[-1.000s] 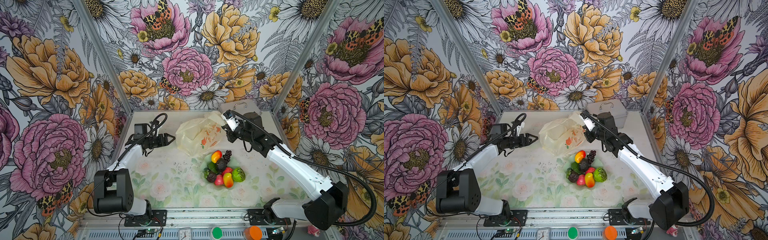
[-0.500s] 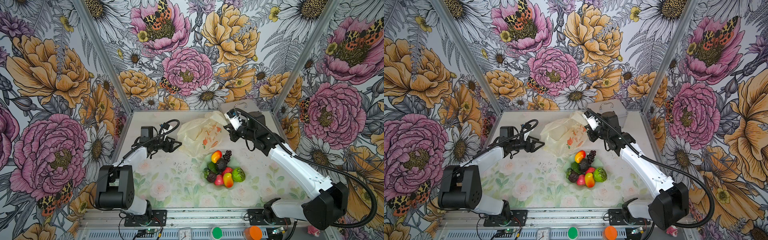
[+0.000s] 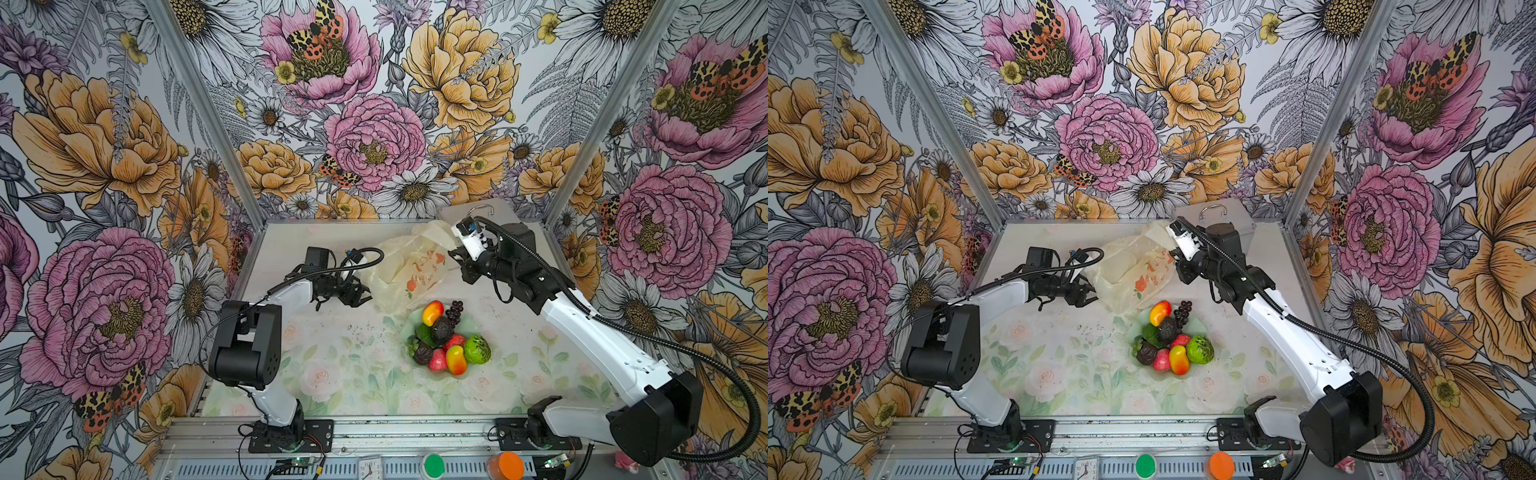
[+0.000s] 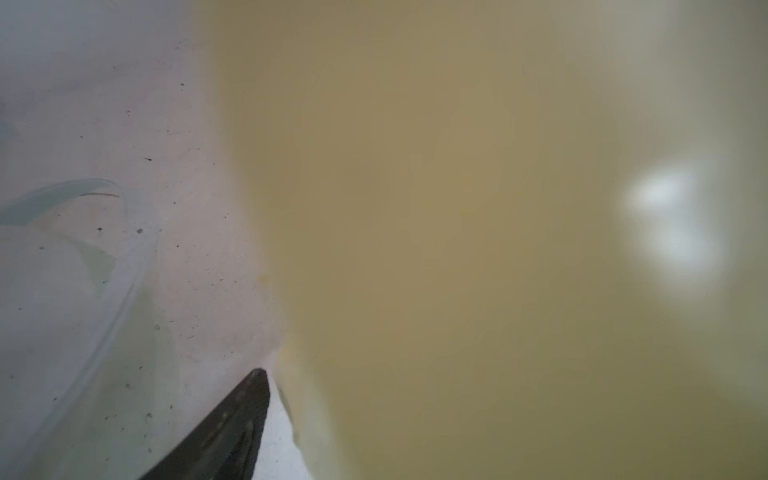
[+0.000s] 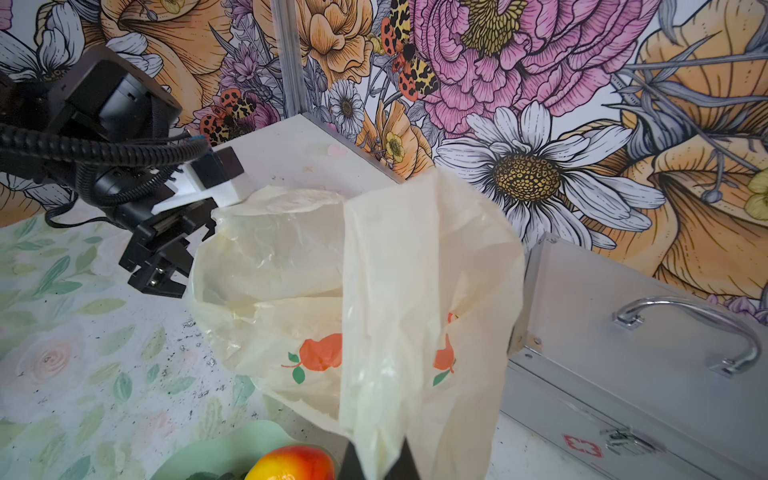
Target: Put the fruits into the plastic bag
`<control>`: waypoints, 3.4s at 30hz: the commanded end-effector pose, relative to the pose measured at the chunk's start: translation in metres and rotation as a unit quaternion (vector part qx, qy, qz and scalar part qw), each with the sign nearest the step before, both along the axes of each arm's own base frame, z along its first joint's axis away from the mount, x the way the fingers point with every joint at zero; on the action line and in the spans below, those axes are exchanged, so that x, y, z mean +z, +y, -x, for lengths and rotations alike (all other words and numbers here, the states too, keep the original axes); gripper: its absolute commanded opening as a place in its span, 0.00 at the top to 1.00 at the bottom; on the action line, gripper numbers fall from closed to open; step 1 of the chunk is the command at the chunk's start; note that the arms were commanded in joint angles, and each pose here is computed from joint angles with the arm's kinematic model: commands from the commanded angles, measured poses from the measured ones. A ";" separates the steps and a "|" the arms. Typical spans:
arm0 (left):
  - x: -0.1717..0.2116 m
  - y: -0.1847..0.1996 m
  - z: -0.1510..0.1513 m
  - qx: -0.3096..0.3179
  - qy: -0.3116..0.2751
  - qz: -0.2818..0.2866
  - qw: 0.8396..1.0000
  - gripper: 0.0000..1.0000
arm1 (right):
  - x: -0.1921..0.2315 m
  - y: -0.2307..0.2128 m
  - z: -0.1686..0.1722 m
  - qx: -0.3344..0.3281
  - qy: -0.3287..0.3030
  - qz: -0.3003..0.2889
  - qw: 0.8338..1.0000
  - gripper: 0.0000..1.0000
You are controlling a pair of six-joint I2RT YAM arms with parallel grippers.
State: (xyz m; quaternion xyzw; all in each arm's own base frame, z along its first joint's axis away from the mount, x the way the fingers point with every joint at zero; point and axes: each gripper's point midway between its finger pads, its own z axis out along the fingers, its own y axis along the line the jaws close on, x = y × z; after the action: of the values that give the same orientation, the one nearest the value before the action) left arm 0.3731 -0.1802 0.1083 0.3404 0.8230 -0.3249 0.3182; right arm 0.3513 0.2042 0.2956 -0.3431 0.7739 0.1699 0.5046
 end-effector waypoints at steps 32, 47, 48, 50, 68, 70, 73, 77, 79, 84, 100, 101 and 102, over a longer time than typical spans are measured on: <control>0.079 0.074 -0.056 0.237 0.085 -0.026 0.967 1.00 | 0.048 -0.044 -0.045 -0.179 0.013 -0.090 0.980 1.00; 0.149 0.100 0.024 0.283 0.102 0.022 0.953 1.00 | 0.075 -0.018 -0.073 -0.171 0.052 -0.161 0.971 1.00; 0.148 0.098 0.024 0.284 0.108 0.025 0.952 1.00 | 0.072 -0.013 -0.070 -0.162 0.062 -0.163 0.971 1.00; 0.145 0.093 0.022 0.284 0.122 0.028 0.950 1.00 | 0.060 -0.003 -0.065 -0.155 0.093 -0.164 0.970 1.00; 0.499 0.071 -0.053 0.403 -0.274 0.183 0.854 1.00 | 0.365 0.070 -0.045 -0.036 -0.304 -0.251 0.919 1.00; 0.508 0.080 -0.031 0.413 -0.295 0.167 0.845 1.00 | 0.354 0.079 -0.040 -0.029 -0.293 -0.232 0.927 1.00; 0.427 0.094 -0.048 0.451 -0.240 0.080 0.856 1.00 | 0.249 0.094 -0.079 -0.064 -0.158 -0.185 0.968 1.00; 0.219 0.110 -0.056 0.481 -0.045 0.009 0.876 1.00 | 0.007 0.109 -0.088 -0.115 0.161 -0.148 0.969 1.00; 0.126 0.113 -0.030 0.479 0.060 -0.028 0.875 1.00 | -0.040 0.114 -0.069 -0.126 0.227 -0.143 0.955 1.00; 0.104 0.128 -0.014 0.486 0.123 -0.021 0.865 1.00 | -0.005 0.110 -0.086 -0.124 0.198 -0.171 0.957 1.00; 0.463 0.115 -0.045 0.477 -0.243 0.116 0.837 1.00 | 0.350 0.082 -0.079 -0.005 -0.206 -0.374 0.905 1.00; 0.461 0.112 -0.039 0.477 -0.253 0.096 0.836 1.00 | 0.346 0.086 -0.075 0.001 -0.197 -0.360 0.912 1.00; 0.446 0.104 -0.035 0.476 -0.249 0.068 0.840 1.00 | 0.330 0.094 -0.076 0.001 -0.174 -0.338 0.925 1.00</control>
State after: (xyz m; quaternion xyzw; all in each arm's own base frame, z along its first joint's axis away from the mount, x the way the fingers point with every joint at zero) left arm 0.4100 -0.0757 0.5891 -0.0606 0.7121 -0.1777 0.6765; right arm 0.4097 0.2675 0.6742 -0.1323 0.5094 0.3820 0.7597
